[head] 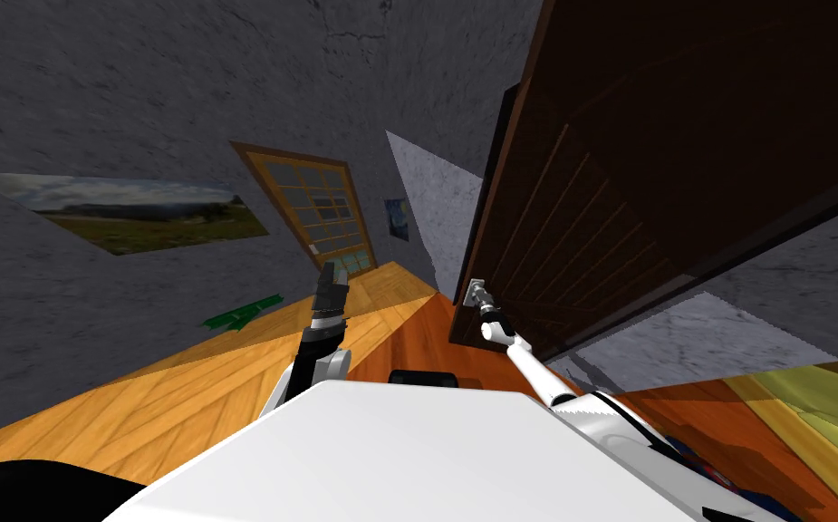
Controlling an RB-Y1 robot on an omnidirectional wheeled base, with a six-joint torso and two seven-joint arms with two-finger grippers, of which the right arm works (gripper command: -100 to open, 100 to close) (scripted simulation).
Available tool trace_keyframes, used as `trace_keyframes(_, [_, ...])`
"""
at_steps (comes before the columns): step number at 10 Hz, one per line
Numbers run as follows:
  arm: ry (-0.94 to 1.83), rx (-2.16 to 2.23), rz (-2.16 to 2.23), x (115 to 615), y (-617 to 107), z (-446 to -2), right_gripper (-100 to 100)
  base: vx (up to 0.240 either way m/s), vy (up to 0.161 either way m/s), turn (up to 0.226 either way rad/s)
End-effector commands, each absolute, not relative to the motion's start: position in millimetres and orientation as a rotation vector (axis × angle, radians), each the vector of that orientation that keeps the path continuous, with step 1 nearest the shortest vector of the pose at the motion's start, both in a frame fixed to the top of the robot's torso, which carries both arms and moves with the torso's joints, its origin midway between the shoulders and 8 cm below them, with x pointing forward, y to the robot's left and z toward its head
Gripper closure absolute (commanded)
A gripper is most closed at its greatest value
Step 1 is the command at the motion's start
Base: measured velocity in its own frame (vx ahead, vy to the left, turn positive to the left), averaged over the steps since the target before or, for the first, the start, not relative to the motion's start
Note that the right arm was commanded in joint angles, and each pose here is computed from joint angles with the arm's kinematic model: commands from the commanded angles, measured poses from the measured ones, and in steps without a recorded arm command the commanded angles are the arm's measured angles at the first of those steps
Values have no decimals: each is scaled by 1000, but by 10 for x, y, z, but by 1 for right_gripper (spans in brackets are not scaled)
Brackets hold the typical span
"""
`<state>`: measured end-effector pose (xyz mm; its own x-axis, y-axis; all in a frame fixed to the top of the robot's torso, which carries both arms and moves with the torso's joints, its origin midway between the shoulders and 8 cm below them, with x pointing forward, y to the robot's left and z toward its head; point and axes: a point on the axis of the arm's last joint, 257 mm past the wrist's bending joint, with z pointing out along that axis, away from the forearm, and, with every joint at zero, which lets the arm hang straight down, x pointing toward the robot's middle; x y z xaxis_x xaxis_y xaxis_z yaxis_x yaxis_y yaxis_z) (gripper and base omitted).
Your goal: Pull the door open
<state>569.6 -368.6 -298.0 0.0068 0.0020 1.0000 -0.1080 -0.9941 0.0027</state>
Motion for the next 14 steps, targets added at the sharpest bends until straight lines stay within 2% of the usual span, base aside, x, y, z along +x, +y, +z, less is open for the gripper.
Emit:
trace_keyframes(1, [-98, 2176, 2176, 5699, -3629, -2962, 100, -199, -58, 60])
trace_keyframes(14, [52, 2251, 2234, 5546, -3328, -2998, 100, -163, -74, 73])
